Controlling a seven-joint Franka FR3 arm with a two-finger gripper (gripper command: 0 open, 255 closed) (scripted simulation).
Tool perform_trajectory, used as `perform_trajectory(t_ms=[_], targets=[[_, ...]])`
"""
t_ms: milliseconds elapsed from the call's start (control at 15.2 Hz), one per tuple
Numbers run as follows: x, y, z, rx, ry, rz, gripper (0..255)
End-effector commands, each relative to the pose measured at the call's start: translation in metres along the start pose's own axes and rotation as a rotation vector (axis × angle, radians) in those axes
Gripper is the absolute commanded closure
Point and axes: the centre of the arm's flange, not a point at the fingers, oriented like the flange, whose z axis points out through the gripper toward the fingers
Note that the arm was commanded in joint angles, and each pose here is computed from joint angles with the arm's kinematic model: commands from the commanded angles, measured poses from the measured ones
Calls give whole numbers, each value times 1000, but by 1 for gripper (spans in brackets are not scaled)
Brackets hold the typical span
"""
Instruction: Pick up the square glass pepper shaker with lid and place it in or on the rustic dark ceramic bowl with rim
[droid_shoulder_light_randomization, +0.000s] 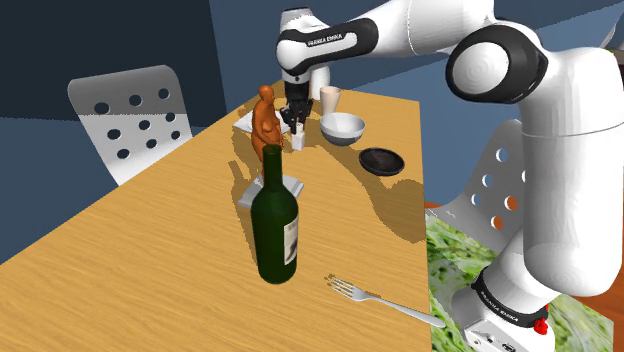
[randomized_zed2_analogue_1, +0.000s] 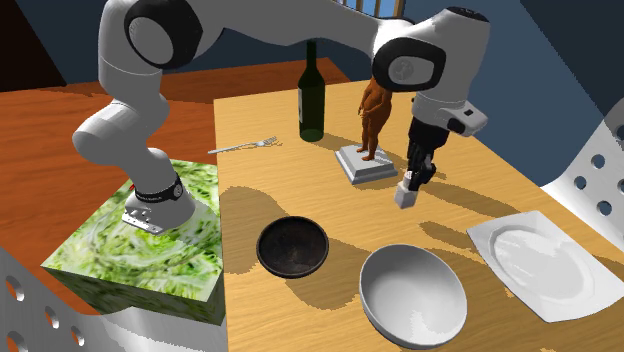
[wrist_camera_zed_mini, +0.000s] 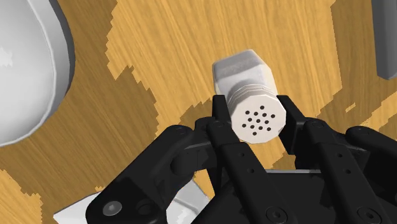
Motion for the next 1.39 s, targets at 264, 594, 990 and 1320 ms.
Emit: perform_trajectory(t_ms=[264,594,990,1320], targets=[[-1,1,-32,0,0,0,255],[-1,2,-58,0,0,0,255],[-2,3,-90,0,0,0,255],[-37,22,-103,0,0,0,255]])
